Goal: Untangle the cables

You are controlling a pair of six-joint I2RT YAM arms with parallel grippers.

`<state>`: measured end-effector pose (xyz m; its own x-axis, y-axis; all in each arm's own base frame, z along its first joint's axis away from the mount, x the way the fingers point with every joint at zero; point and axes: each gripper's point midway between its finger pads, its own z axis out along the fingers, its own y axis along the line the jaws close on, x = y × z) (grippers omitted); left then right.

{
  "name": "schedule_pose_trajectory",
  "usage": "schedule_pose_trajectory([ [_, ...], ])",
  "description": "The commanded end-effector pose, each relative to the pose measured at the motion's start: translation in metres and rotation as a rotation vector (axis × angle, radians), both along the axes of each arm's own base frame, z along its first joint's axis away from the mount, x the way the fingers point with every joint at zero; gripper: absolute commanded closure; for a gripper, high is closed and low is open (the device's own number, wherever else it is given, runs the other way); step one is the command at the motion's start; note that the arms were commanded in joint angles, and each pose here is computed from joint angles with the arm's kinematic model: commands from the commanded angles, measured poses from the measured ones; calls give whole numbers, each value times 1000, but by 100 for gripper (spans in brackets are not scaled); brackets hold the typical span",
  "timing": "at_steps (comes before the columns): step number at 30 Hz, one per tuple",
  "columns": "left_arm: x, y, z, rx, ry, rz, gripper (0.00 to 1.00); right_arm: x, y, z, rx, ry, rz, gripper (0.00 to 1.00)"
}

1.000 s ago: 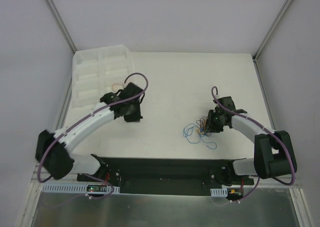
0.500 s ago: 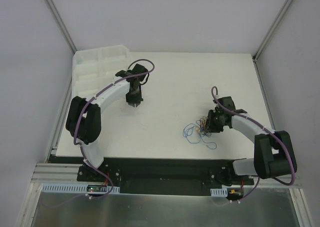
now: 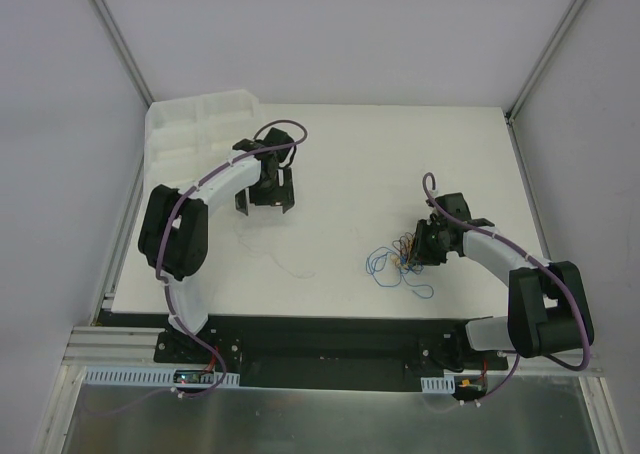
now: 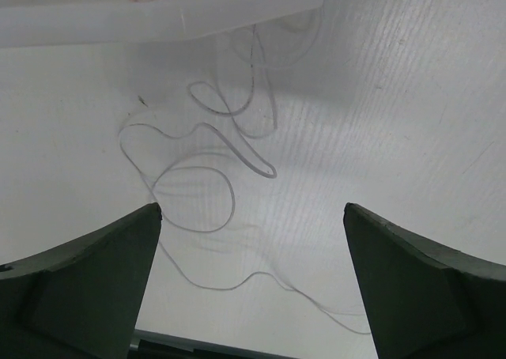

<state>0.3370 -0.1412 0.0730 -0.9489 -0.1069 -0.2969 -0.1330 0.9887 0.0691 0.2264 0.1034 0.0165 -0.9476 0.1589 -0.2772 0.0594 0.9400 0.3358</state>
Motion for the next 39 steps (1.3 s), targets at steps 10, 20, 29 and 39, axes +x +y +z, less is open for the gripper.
schedule_pose_trajectory([
  [10, 21, 17, -11, 59, -21, 111, 22, -9, -3, -8, -23, 45, 20, 73],
  [20, 31, 35, -13, 162, -86, 1, 97, -10, -3, -8, -20, 46, 21, 73],
  [29, -31, -21, 16, 71, -150, -330, 100, -9, -2, -8, -21, 42, 25, 73],
  [39, -88, -49, 8, -115, -88, -588, 99, -9, -2, -8, -26, 44, 27, 73],
])
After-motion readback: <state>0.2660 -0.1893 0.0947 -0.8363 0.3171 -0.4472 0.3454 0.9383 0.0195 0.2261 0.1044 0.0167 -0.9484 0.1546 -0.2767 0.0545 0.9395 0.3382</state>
